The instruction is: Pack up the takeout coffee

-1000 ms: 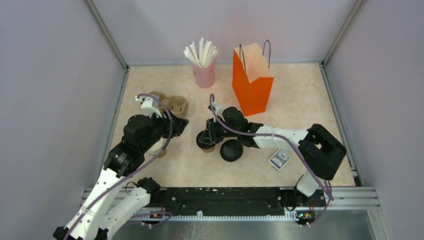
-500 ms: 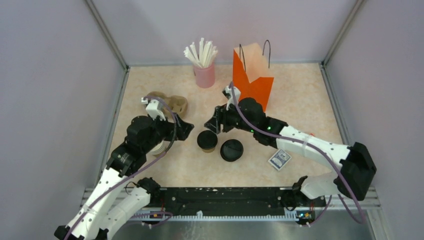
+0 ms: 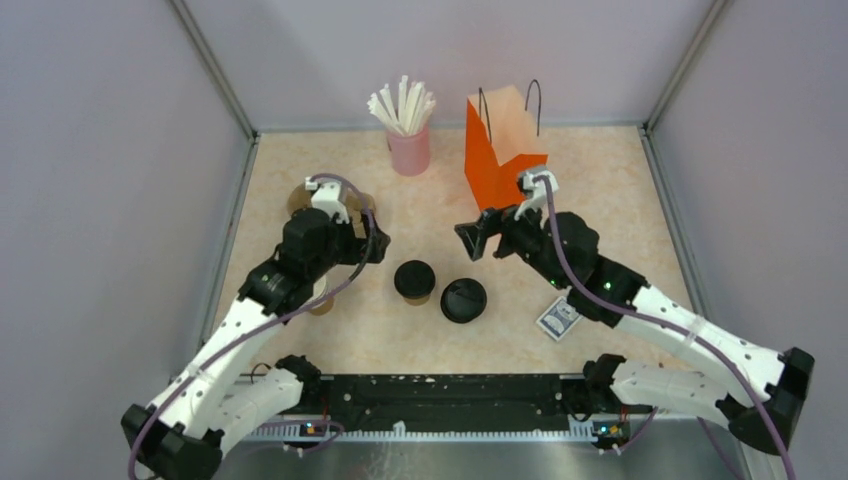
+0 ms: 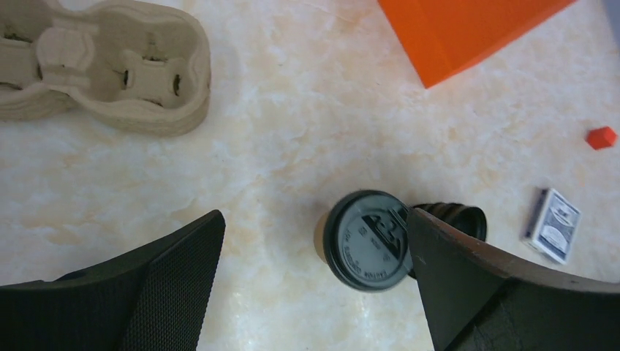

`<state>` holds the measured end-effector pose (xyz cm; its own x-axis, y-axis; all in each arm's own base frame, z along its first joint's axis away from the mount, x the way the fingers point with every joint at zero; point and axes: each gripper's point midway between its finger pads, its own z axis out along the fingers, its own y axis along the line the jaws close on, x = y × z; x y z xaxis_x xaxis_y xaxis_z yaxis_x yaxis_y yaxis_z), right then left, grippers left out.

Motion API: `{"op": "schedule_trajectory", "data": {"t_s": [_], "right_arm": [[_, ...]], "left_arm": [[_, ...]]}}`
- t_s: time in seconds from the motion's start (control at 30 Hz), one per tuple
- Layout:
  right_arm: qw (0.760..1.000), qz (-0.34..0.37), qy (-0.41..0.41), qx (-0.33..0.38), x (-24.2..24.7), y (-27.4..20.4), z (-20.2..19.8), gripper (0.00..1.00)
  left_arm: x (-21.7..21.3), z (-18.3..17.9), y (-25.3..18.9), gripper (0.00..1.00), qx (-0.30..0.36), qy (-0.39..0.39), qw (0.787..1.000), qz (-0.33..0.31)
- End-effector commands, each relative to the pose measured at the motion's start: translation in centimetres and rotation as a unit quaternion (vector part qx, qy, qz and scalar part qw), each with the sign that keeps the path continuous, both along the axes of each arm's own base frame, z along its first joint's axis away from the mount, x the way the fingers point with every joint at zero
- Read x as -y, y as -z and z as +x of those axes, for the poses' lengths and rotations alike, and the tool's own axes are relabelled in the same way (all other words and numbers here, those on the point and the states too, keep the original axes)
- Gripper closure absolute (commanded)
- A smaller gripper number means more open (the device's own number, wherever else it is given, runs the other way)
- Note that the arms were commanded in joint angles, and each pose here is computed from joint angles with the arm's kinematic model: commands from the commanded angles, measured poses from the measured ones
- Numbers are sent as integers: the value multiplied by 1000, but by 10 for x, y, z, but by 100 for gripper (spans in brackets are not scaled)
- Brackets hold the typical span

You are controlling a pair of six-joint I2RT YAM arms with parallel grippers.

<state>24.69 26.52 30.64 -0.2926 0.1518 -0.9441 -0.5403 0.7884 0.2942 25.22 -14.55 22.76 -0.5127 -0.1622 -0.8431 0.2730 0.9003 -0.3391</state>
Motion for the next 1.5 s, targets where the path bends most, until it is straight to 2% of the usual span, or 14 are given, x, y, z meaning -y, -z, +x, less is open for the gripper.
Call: {"op": "schedule_trajectory", "data": {"t_s": [0.0, 0.2, 0.43, 0.57, 0.67, 0.77, 0.83, 0.97, 1.1, 1.27, 1.37, 1.47], "right_arm": [[999, 7, 14, 30, 19, 7, -7, 5], [999, 16, 48, -4, 40, 20, -14, 9], [1000, 16, 20, -16, 39, 33, -26, 10], [999, 43, -24, -15, 26, 38, -37, 12], [998, 44, -44, -22, 15, 44, -38, 14], [997, 30, -52, -52, 0, 49, -33, 17], [994, 31, -77, -66, -13, 50, -36, 20], [990, 47, -115, -70, -25, 46, -44, 21], [990, 39, -115, -68, -21, 46, -47, 21], [991, 30, -118, -63, -16, 47, -50, 21], [991, 36, -118, -59, -16, 47, -50, 21], [988, 41, -133, -61, -20, 49, -55, 21]], "left_arm": [[-3, 52, -34, 1, 52, -59, 997, 25], [4, 100, -56, 5, 84, -70, 993, 54], [-47, 130, -27, 10, 27, -139, 979, 148], [-105, 146, -6, 13, -30, -206, 972, 104], [-124, 149, -5, 7, -40, -251, 965, 66], [-112, 150, -8, 6, -20, -193, 978, 77], [-107, 156, -4, 6, -11, -148, 983, 109], [-118, 178, 20, 6, -64, -139, 973, 173], [-122, 191, 57, 7, -111, -131, 965, 200], [-128, 202, 69, 17, -126, -134, 958, 221], [-129, 205, 75, 22, -126, -95, 956, 247], [-138, 207, 82, 23, -128, -84, 951, 270]]}}
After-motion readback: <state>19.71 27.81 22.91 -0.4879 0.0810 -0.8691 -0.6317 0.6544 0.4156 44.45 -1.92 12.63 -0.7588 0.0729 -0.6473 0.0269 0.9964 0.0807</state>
